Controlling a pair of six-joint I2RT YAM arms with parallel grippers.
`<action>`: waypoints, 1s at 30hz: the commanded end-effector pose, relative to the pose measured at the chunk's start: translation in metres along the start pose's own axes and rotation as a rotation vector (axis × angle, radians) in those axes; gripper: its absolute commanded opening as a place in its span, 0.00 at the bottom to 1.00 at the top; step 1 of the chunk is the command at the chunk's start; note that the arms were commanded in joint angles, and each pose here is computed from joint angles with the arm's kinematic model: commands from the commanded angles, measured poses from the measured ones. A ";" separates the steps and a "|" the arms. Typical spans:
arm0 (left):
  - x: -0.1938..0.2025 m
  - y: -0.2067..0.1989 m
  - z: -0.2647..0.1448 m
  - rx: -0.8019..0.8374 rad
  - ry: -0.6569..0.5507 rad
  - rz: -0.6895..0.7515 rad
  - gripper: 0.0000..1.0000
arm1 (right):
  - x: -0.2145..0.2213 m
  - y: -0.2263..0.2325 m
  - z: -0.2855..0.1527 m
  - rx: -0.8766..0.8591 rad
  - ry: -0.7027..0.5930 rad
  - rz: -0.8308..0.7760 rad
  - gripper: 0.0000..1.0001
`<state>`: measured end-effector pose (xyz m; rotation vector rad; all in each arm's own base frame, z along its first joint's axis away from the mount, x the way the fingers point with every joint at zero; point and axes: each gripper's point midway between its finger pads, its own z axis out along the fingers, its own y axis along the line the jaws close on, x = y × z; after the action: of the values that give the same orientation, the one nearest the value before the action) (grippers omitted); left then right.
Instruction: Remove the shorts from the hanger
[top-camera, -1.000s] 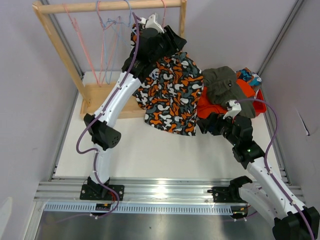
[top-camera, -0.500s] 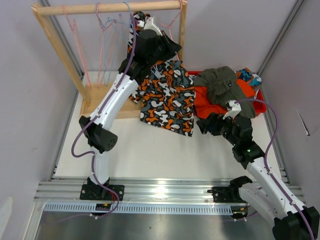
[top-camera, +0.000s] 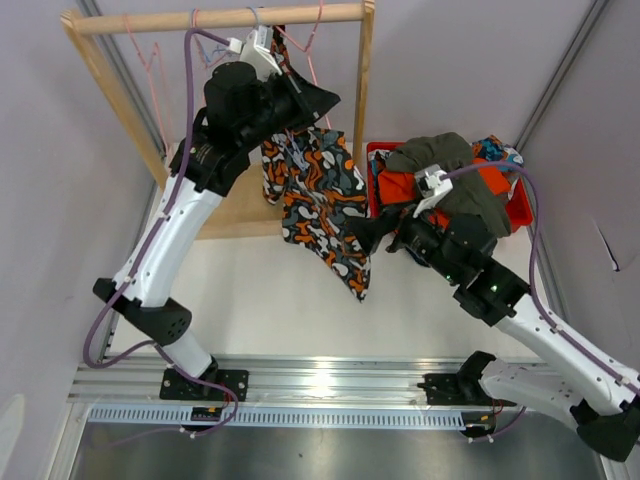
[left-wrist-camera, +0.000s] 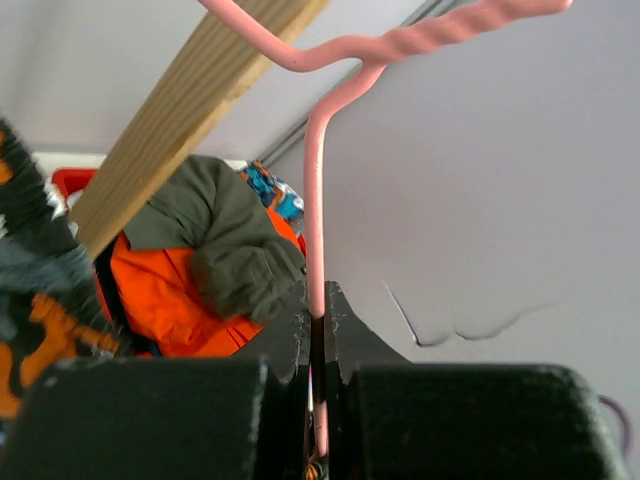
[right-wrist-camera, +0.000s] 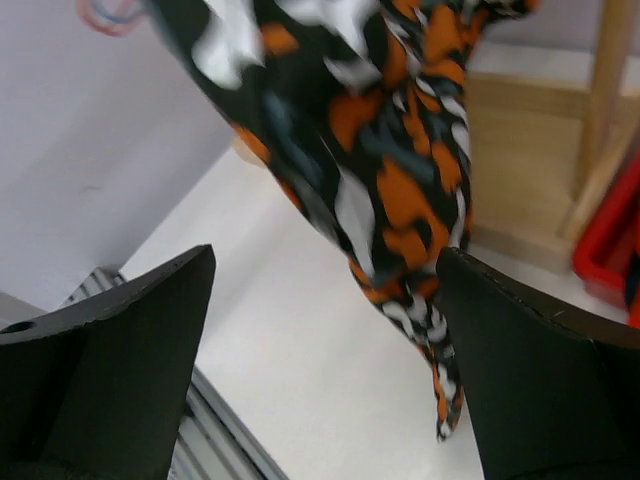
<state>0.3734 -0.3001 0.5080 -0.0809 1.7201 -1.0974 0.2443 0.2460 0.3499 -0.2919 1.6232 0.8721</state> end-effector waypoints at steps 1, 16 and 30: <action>-0.015 -0.036 -0.026 0.126 -0.040 0.004 0.00 | -0.039 0.034 0.011 -0.014 -0.106 -0.072 0.99; -0.032 -0.068 -0.083 0.213 -0.068 -0.011 0.00 | 0.023 0.090 0.058 -0.080 -0.023 -0.095 0.83; -0.068 -0.071 -0.107 0.186 -0.172 0.047 0.00 | 0.084 0.158 -0.042 -0.127 0.063 -0.120 0.00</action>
<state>0.3058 -0.2733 0.5305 -0.0568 1.7360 -1.2057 0.1237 0.3644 0.3364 -0.5337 1.5802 0.9057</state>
